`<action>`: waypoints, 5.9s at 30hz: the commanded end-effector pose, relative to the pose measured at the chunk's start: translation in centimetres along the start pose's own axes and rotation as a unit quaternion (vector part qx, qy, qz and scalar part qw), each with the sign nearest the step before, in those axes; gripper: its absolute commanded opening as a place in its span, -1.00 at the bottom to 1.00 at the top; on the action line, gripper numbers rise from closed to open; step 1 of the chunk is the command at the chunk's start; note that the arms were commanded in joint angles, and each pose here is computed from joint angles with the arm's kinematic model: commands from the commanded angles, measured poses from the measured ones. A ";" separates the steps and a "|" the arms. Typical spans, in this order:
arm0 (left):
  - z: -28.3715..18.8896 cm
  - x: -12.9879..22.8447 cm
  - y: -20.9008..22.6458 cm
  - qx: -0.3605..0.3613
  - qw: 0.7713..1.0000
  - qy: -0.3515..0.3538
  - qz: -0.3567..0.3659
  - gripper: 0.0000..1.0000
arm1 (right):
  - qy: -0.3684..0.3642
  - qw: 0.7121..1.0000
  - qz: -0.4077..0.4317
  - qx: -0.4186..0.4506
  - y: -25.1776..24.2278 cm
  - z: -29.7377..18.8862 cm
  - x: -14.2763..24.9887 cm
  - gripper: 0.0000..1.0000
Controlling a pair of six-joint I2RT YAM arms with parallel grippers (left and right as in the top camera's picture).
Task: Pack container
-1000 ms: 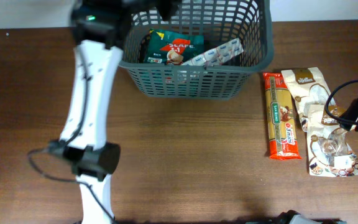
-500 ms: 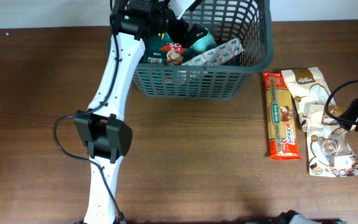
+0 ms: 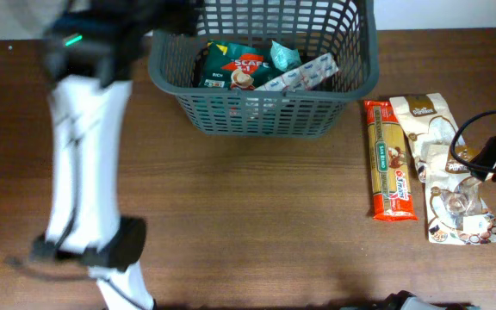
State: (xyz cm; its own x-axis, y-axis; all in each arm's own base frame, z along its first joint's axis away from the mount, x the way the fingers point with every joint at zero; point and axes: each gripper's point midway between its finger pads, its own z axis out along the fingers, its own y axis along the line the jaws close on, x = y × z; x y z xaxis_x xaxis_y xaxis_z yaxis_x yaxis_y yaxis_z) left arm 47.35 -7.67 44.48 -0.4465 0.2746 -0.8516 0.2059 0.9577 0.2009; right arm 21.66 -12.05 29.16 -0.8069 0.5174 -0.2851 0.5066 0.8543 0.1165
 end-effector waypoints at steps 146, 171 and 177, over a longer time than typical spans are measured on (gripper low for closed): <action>3.7 36.8 21.0 -0.170 0.923 0.256 -0.231 0.99 | -0.370 0.666 -0.410 -0.502 43.5 -10.3 -11.0 -0.93; 3.7 36.8 21.0 -0.170 0.923 0.255 -0.231 0.99 | -0.329 0.824 -0.335 -0.317 35.4 -4.3 -18.2 0.98; 3.7 36.7 21.0 -0.170 0.924 0.255 -0.231 0.99 | -0.294 0.935 -0.198 -0.036 18.1 -2.0 -22.3 0.98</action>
State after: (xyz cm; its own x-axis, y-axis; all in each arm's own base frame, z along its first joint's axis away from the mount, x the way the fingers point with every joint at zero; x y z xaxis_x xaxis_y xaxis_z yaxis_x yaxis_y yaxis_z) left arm 38.70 22.21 15.53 -0.7868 -0.2578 -0.5608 -0.3620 0.9286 0.0811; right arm 51.11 1.58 39.02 -0.5799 0.0266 -0.8142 -0.1701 0.9735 0.1530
